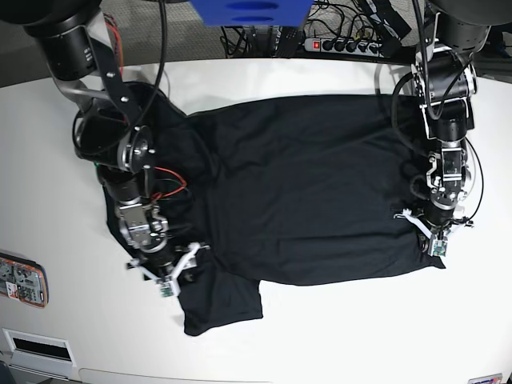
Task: Fold the T-shirt properly
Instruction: 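Move the right gripper along the shirt side toward the hem, then hold the shirt sides with both grippers and lift slightly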
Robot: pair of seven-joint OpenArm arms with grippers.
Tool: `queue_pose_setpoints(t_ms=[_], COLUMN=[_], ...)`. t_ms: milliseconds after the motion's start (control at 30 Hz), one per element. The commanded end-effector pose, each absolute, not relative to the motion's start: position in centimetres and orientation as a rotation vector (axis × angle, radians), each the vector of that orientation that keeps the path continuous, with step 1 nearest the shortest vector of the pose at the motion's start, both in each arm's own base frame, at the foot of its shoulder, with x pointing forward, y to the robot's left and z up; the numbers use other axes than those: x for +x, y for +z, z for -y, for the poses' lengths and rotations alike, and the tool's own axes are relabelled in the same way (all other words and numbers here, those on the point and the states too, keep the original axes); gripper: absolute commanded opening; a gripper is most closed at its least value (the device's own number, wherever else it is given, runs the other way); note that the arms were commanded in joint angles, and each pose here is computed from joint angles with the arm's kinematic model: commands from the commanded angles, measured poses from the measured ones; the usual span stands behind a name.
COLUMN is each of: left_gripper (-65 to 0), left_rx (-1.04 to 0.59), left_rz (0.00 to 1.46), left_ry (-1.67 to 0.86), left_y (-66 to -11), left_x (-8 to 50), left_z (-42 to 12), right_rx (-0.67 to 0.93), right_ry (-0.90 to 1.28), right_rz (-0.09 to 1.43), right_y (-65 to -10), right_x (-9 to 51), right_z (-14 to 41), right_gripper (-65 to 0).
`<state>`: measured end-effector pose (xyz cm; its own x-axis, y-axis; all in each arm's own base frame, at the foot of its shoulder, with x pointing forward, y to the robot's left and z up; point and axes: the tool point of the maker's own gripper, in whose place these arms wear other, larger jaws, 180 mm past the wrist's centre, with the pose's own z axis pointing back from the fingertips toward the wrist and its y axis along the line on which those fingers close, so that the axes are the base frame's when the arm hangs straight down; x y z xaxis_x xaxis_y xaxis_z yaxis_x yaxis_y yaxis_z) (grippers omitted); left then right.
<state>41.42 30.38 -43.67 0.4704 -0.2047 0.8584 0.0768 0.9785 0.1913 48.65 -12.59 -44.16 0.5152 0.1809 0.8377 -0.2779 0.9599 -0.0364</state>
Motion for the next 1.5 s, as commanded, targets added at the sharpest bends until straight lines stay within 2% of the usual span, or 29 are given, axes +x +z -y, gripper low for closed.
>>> queue_pose_setpoints(t_ms=[0, 100, 267, 433, 600, 767, 1233, 1300, 1467], left_gripper=[-65.0, -65.0, -65.0, -65.0, -65.0, -65.0, -65.0, -65.0, -65.0], left_rx=[0.141, 0.144, 0.144, 0.162, 0.197, 0.226, 0.273, 0.284, 0.282], left_rz=[1.042, 1.040, 1.040, 1.098, 1.150, 1.223, 1.272, 1.287, 1.282], left_ry=[-0.187, -0.188, -0.188, -0.209, -0.237, -0.184, -0.200, -0.192, -0.198], left_y=[-43.7, -43.7, -43.7, -41.6, -39.9, -37.9, -36.2, -35.5, -35.6], left_x=[41.3, 41.2, 41.2, 42.4, 41.9, 41.4, 39.7, 39.8, 39.8], left_z=[-31.0, -31.1, -31.1, -31.1, -31.2, -32.0, -32.7, -33.0, -32.8], right_rx=[0.110, 0.116, 0.087, 0.033, 0.040, 0.000, -0.121, -0.139, -0.140], right_ry=[0.306, 0.303, 0.304, 0.315, 0.224, 0.221, 0.288, 0.293, 0.280], right_rz=[0.949, 0.925, 0.922, 1.021, 1.027, 1.129, 1.322, 1.317, 1.183], right_y=[-44.5, -45.6, -47.2, -44.5, -46.3, -43.3, -37.1, -36.6, -39.5], right_x=[48.4, 47.3, 45.4, 47.2, 44.0, 45.0, 43.1, 42.8, 42.0], right_z=[12.6, 12.6, 13.6, 14.8, 16.1, 17.1, 18.6, 18.9, 19.3], right_gripper=[-40.5, -65.0, -65.0, -65.0, -65.0, -65.0, -65.0, -65.0, -65.0])
